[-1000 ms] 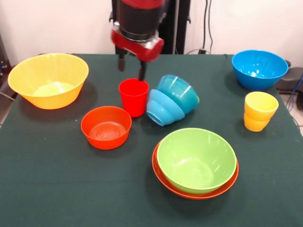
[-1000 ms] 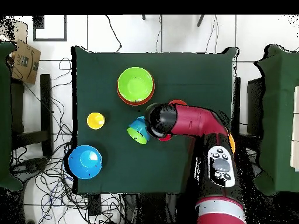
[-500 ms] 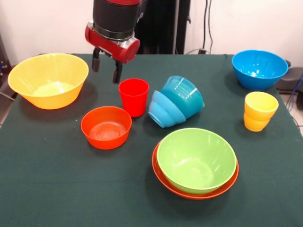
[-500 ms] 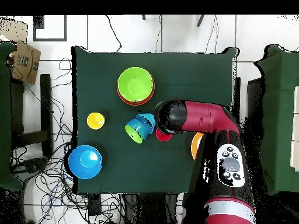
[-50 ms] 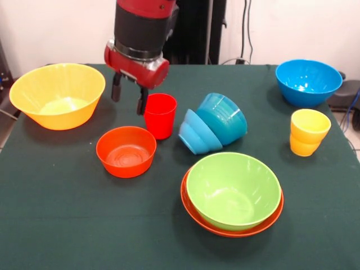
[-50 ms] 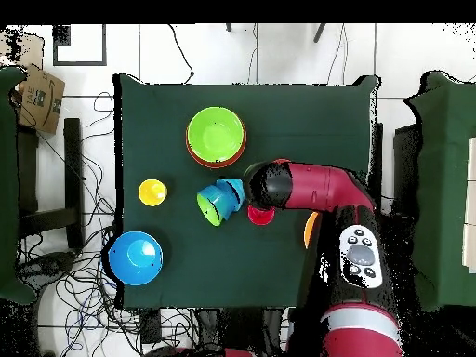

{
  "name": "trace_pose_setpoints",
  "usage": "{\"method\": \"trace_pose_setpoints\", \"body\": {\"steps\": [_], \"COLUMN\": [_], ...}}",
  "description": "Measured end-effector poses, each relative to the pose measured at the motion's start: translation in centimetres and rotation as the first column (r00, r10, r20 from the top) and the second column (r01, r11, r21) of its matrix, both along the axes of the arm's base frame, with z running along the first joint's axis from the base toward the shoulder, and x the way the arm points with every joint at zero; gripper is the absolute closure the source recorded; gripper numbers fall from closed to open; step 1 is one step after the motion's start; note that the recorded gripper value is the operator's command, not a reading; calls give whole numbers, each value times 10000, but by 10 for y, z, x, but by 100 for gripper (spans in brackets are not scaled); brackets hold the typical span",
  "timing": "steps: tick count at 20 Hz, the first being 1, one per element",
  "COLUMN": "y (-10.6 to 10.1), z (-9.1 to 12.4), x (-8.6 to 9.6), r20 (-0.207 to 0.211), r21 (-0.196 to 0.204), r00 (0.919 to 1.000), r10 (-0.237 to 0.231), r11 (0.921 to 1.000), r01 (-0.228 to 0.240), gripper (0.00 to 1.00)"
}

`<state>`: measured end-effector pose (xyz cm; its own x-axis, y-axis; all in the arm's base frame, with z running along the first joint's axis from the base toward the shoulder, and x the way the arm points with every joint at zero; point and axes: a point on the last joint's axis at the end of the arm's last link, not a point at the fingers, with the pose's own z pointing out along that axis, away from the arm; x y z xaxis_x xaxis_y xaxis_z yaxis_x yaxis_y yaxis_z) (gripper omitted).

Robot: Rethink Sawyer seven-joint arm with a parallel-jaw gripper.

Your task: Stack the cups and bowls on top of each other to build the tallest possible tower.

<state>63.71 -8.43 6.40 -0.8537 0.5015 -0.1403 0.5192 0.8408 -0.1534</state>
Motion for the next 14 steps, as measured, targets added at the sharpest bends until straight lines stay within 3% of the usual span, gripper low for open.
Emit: {"method": "trace_pose_setpoints", "body": {"steps": [4, 8, 11, 14], "y": [12, 43, 61, 85], "z": [-22, -56, -72, -94], "x": [2, -5, -11, -29], "r20": [707, 1438, 1593, 1433], "r21": [20, 186, 426, 941], "r00": [9969, 9877, 9863, 9893], "r10": [360, 608, 438, -278], "r11": [9993, 9978, 9978, 9955], "r01": [-362, -641, -512, 144], "gripper": [0, 0, 0, 0]}}
